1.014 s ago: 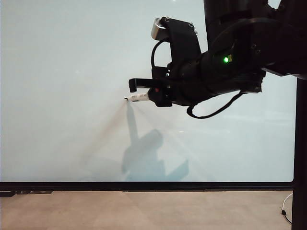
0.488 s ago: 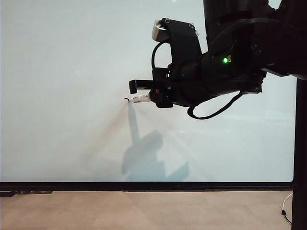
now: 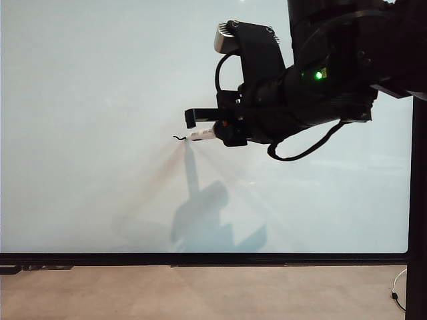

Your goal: Pick up the pen on the shelf to the right of the whiteboard and draw a straight line.

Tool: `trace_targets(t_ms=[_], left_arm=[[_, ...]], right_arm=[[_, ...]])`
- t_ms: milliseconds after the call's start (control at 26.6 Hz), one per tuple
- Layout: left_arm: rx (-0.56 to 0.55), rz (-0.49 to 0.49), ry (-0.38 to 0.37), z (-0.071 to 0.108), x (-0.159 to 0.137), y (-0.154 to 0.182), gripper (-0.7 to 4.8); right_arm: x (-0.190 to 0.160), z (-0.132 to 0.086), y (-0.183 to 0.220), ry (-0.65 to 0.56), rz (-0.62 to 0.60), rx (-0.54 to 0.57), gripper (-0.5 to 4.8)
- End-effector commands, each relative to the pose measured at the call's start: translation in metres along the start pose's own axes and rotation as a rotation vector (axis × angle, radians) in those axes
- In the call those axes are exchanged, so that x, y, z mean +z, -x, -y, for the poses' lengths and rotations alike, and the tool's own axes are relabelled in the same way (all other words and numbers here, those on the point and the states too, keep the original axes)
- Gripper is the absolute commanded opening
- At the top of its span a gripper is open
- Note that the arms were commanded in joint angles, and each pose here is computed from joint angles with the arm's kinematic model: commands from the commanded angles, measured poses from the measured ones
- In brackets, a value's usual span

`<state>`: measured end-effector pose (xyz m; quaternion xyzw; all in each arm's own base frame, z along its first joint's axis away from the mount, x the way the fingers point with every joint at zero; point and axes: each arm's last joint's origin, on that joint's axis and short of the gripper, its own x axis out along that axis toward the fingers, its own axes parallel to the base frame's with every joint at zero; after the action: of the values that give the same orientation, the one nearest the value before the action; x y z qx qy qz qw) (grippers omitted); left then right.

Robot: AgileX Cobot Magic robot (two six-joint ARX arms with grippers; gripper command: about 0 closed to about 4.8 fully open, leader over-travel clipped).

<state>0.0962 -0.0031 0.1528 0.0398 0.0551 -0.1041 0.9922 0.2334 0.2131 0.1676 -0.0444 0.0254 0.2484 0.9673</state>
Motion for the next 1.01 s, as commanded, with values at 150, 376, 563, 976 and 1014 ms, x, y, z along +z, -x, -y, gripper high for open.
trace_targets(t_ms=[150, 376, 563, 976, 1014], left_arm=[[-0.007, 0.009, -0.006, 0.0, 0.002, 0.0, -0.05], [-0.007, 0.005, -0.005, 0.0, 0.001, 0.0, -0.05], [-0.008, 0.003, -0.004, 0.0, 0.001, 0.0, -0.05], [-0.007, 0.002, -0.004, 0.0, 0.001, 0.0, -0.05], [-0.008, 0.002, -0.004, 0.0, 0.001, 0.0, -0.05]], right_arm=[[0.001, 0.005, 0.004, -0.006, 0.023, -0.067, -0.05], [0.002, 0.007, 0.009, -0.007, 0.025, -0.085, -0.05], [-0.001, 0.01, 0.016, -0.007, 0.024, -0.107, -0.05], [-0.002, 0.012, 0.02, 0.012, 0.018, -0.16, -0.05], [-0.002, 0.012, 0.02, 0.014, 0.02, -0.161, -0.05]])
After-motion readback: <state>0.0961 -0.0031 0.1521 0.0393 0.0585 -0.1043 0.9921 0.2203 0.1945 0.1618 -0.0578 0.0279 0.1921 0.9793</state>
